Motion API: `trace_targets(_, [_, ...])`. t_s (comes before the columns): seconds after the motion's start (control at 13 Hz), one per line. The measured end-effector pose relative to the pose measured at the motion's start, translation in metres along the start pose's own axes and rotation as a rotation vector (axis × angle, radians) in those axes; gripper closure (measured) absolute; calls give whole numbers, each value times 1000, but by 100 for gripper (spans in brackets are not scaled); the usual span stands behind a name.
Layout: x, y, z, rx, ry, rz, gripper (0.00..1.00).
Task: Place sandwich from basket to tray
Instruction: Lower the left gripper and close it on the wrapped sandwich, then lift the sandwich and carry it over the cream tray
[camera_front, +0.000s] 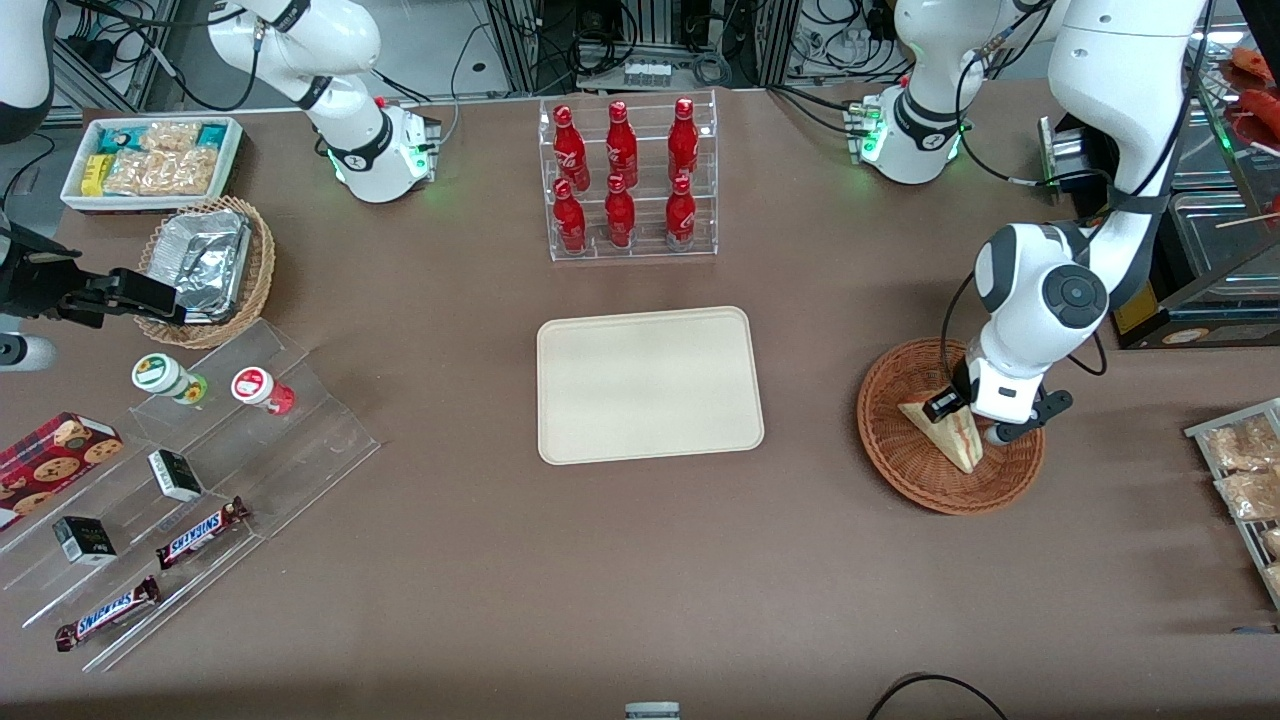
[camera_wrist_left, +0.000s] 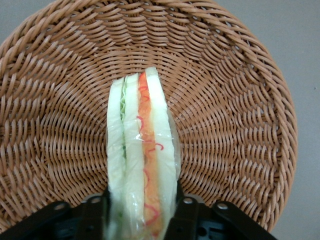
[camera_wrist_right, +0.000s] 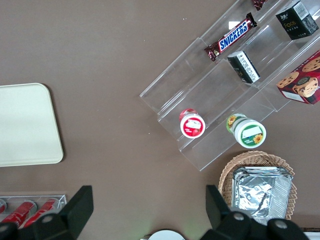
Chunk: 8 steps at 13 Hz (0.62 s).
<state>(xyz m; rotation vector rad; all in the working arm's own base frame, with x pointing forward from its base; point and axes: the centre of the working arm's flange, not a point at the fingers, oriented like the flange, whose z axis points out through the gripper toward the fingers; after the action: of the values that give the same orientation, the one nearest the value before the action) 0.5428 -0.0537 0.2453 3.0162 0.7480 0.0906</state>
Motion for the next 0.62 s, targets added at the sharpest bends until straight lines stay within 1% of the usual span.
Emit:
trace_targets(0.08, [1, 0, -1, -2, 4, 0, 71])
trace_targets(0.15, [3, 2, -3, -7, 10, 0, 73])
trace_targets(0.31, [10, 9, -21, -19, 31, 4, 73])
trace_targets(0.38, [14, 15, -38, -14, 28, 9, 72])
trace_targets(0.46, [18, 24, -60, -2, 14, 19, 71])
trace_targets(0.62, [16, 61, -120, 30, -24, 74, 71])
